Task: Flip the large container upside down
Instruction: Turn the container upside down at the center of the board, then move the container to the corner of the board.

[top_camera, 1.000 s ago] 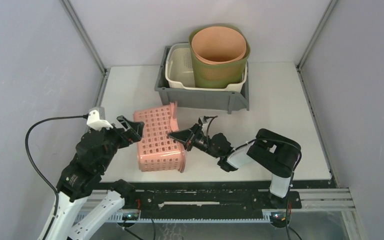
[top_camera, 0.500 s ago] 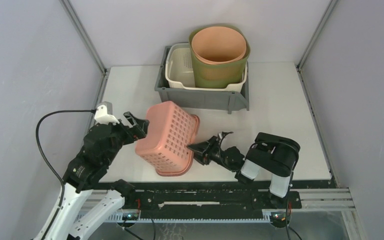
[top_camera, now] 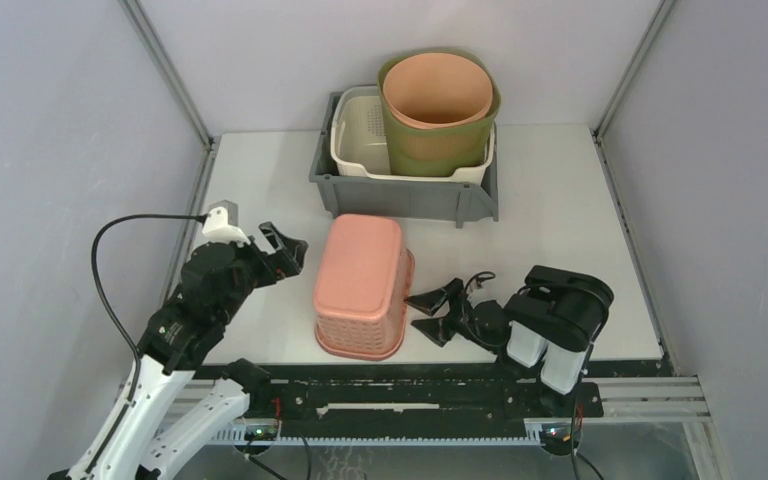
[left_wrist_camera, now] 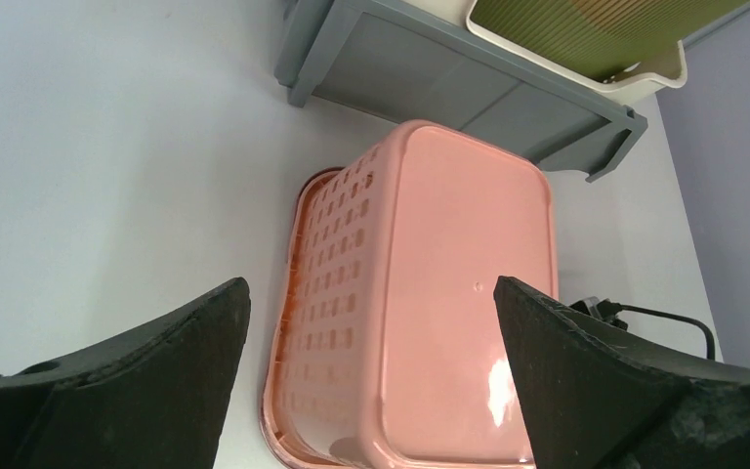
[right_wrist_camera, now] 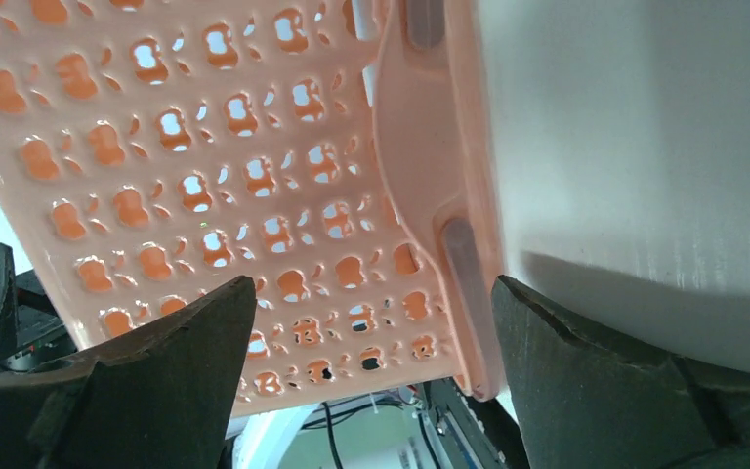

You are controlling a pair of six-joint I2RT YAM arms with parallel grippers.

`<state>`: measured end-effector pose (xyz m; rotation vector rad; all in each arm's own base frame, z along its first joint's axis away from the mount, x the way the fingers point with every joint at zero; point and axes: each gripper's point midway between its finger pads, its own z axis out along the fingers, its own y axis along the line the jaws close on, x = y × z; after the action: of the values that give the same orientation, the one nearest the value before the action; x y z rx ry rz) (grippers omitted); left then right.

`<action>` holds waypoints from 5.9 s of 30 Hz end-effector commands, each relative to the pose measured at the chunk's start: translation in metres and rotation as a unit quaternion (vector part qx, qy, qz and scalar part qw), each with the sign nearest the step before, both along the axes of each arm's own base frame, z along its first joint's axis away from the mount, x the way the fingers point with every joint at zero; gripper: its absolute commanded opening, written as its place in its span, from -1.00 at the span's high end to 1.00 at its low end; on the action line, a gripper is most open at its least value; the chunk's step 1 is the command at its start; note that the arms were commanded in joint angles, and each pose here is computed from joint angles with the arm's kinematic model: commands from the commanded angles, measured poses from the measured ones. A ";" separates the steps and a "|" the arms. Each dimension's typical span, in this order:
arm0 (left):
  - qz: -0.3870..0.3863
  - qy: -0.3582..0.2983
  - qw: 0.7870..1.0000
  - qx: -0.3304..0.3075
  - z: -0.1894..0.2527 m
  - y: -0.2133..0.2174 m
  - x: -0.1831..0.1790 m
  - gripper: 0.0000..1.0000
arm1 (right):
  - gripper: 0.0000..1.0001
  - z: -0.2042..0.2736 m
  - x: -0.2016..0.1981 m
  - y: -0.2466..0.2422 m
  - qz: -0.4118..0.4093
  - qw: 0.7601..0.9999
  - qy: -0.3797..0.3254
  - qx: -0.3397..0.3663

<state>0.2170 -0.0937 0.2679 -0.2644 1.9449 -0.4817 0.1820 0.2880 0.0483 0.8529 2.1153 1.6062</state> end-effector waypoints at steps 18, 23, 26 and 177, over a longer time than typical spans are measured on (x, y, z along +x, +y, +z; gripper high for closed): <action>-0.050 0.030 0.998 -0.037 -0.050 -0.025 -0.003 -1.00 | -1.00 0.065 0.014 -0.042 0.146 0.867 -0.161 -0.448; -0.047 0.041 0.997 -0.039 -0.057 -0.031 0.007 -1.00 | -1.00 0.085 0.006 -0.043 0.167 0.857 -0.184 -0.451; -0.039 0.050 0.997 -0.036 -0.064 -0.032 0.013 -1.00 | -1.00 0.094 0.002 -0.042 0.170 0.861 -0.194 -0.439; -0.117 -0.014 0.992 -0.047 -0.034 -0.091 -0.016 -1.00 | -1.00 0.136 0.161 -0.113 0.131 0.789 -0.176 -0.573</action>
<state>0.1991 -0.1784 0.2330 -0.0864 1.9502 -0.6988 0.3266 0.1774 0.1260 -0.1337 2.5239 0.2094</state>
